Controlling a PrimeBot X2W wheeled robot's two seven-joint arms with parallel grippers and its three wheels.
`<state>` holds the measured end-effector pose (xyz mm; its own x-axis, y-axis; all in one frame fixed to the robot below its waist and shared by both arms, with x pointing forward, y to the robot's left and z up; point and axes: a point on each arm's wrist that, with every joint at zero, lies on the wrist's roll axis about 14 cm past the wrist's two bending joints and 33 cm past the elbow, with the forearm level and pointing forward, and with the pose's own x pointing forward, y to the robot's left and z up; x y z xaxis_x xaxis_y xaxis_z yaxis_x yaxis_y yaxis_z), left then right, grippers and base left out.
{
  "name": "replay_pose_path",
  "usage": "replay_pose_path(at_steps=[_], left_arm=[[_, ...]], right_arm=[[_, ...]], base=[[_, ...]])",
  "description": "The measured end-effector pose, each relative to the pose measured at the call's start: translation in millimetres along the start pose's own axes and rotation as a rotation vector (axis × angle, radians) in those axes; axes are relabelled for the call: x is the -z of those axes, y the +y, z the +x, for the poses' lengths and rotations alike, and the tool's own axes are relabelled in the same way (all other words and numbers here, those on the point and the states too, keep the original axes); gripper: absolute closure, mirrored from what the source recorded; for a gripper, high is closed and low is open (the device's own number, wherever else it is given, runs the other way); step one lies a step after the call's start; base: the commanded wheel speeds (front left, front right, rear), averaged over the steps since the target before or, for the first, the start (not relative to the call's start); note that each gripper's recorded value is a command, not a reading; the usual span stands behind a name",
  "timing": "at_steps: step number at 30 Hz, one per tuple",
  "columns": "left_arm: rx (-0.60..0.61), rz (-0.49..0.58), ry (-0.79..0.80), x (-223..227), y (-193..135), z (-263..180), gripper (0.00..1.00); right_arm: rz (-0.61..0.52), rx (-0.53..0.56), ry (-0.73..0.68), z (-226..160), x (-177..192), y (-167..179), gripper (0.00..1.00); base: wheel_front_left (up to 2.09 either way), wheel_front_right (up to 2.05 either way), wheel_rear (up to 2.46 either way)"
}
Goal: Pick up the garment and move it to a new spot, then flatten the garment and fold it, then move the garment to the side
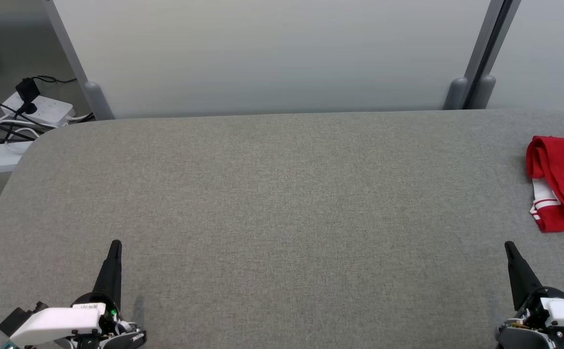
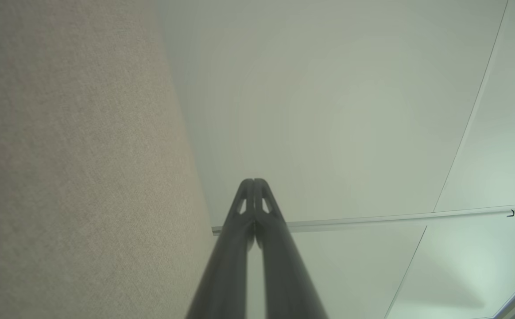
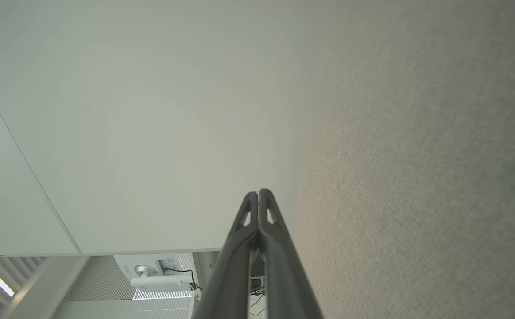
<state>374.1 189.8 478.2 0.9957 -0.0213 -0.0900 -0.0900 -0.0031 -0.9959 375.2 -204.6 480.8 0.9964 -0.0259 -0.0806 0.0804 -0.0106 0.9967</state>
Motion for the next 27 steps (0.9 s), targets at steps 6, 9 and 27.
replay_pose_path(at_steps=[6, 9, 27], left_arm=[[0.000, 0.000, 0.000, 0.0, 0.0, 0.0, 1.00], [0.000, 0.000, 0.000, 0.0, 0.0, 0.0, 1.00], [0.000, 0.000, 0.000, 0.0, 0.0, 0.0, 1.00]], right_arm=[[0.000, 0.000, 0.000, 0.0, 0.0, 0.0, 1.00], [0.000, 0.000, 0.000, 0.0, 0.0, 0.0, 1.00], [0.000, 0.000, 0.000, 0.0, 0.0, 0.0, 1.00]], base=[[0.00, 0.00, 0.00], [0.00, 0.00, 0.00], [0.00, 0.00, 0.00]])
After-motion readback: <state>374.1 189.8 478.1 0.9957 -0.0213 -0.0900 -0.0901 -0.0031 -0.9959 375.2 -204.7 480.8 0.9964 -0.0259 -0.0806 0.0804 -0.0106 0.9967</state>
